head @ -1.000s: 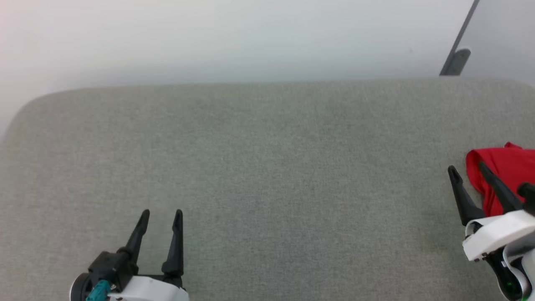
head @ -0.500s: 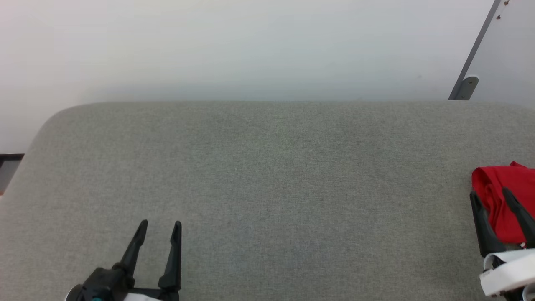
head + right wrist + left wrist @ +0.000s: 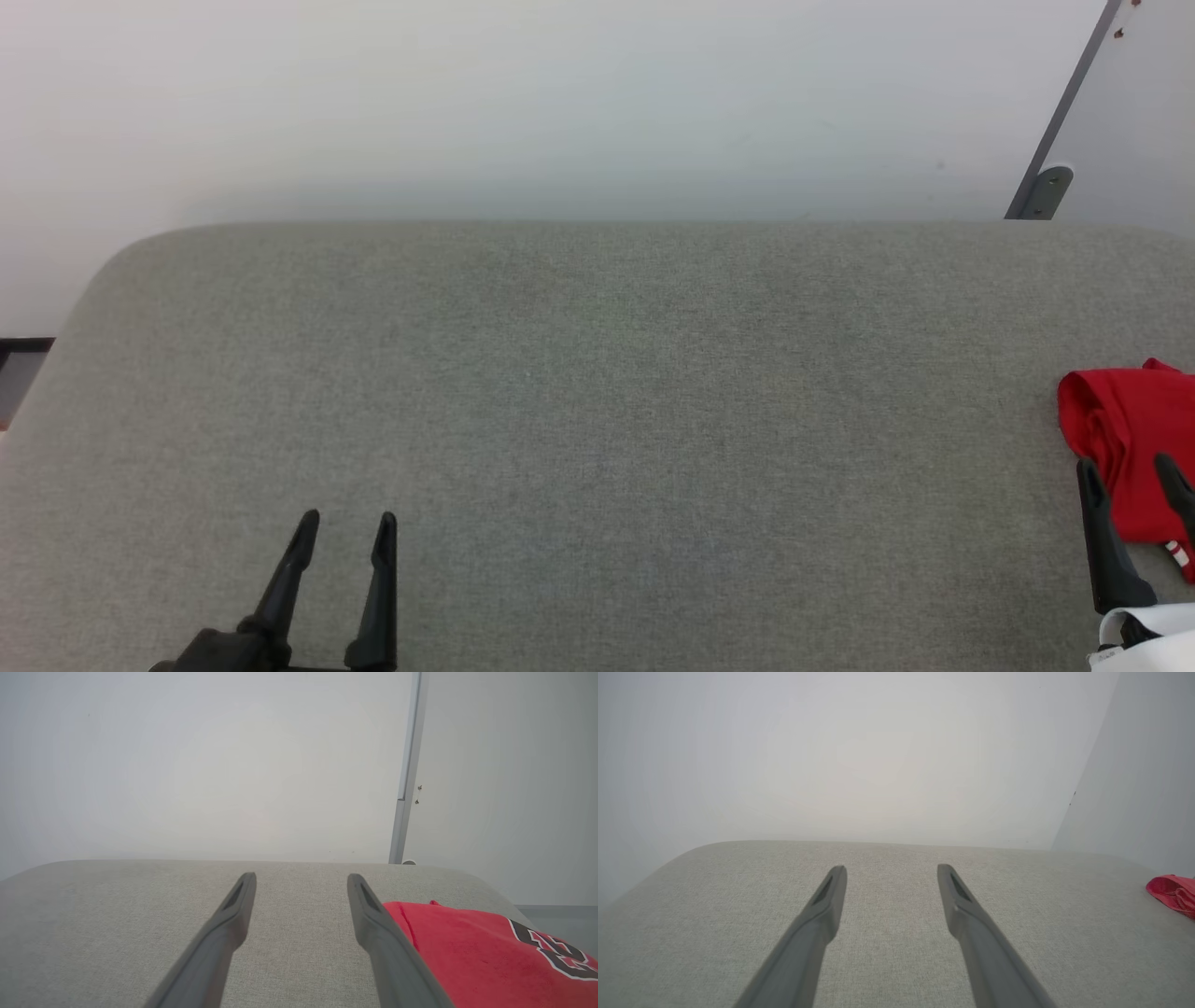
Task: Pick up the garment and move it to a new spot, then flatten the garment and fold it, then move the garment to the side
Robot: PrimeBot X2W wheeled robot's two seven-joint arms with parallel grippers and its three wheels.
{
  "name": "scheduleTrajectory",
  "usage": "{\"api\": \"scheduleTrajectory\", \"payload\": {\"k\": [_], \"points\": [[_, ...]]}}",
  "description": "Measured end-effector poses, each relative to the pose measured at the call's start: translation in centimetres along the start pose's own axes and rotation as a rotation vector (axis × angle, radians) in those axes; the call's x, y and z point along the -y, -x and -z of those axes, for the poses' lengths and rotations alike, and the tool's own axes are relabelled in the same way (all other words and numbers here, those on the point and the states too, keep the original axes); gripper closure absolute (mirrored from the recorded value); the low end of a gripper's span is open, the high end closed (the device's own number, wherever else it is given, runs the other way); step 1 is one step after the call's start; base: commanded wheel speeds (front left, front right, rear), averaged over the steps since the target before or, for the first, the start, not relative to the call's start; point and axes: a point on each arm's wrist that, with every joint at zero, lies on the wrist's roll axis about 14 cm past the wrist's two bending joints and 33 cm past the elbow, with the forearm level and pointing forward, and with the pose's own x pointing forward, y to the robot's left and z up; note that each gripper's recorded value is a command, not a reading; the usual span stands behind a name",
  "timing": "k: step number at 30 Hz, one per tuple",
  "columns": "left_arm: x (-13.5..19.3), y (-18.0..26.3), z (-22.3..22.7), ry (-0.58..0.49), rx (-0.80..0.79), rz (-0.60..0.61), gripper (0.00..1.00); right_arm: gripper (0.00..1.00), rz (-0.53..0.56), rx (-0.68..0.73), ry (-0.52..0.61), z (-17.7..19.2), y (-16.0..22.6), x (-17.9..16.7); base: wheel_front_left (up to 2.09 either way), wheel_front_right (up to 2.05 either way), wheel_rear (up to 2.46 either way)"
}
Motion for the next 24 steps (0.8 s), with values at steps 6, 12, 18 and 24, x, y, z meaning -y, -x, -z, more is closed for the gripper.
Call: {"api": "scheduleTrajectory", "payload": {"k": [6, 12, 18, 24], "points": [[-0.07, -0.15, 0.06, 0.003, 0.000, -0.005, 0.00, 0.00, 0.006, 0.006, -0.006, -0.09, 0.15, -0.12, 0.00, 0.00, 0.00], [0.01, -0.38, 0.06, 0.004, 0.001, -0.005, 0.00, 0.00, 0.010, 0.007, -0.017, -0.08, 0.20, -0.28, 0.00, 0.00, 0.00], [0.01, -0.49, 0.13, 0.006, 0.000, -0.007, 0.00, 0.00, 0.010, 0.004, -0.034, 0.04, 0.22, -0.57, 0.00, 0.00, 0.00], [-0.06, -0.56, 0.44, 0.013, -0.009, -0.010, 0.00, 0.00, 0.007, 0.002, -0.048, 0.24, 0.19, -0.93, 0.00, 0.00, 0.00]]}}
